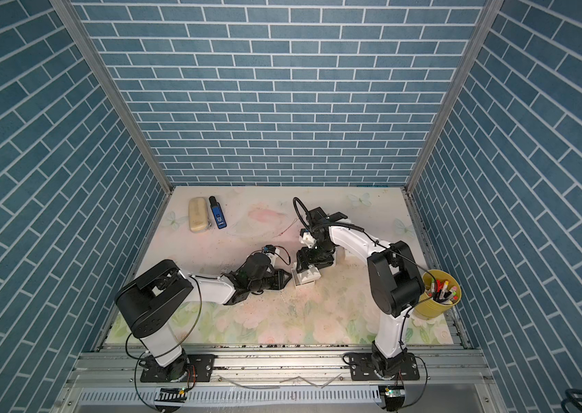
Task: Take the necklace out of the lift-off lid jewelry box
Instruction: Close the lid on the jewelry box.
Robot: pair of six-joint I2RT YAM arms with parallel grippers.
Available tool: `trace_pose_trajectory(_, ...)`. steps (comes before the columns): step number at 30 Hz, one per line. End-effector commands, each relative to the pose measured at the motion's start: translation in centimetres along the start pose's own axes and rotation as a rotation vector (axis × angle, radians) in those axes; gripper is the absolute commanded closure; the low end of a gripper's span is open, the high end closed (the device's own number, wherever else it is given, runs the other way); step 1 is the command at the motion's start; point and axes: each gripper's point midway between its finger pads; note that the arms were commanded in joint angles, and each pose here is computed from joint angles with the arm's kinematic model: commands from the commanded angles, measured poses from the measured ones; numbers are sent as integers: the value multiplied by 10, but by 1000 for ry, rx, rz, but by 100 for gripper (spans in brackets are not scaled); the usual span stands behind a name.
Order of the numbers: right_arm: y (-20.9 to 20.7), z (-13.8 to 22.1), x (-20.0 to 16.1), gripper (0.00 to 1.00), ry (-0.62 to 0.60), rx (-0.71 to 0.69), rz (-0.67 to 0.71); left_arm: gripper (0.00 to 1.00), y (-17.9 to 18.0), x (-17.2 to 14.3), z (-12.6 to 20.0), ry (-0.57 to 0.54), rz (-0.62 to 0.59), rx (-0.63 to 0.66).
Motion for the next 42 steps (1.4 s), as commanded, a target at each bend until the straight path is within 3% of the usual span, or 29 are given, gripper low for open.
trace_pose_trajectory(1,-9,17,0,36,-33,-65,-51,62,1,2,2,-7,-9,-1)
trace_pose_trajectory(25,-8,-17,-10,36,66,-10,-119,62,-3,1,-2,-3,3,-29)
trace_pose_trajectory(42,-1,-30,-8,35,70,21,-131,62,-4,-1,-3,-12,31,-46)
Point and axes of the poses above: each gripper's point midway between its finger pads, its own z axis back along the fingers, its own y axis along the line the jaws close on, x = y × z, and after that the axes turned 9 degrees about -z, right-handed
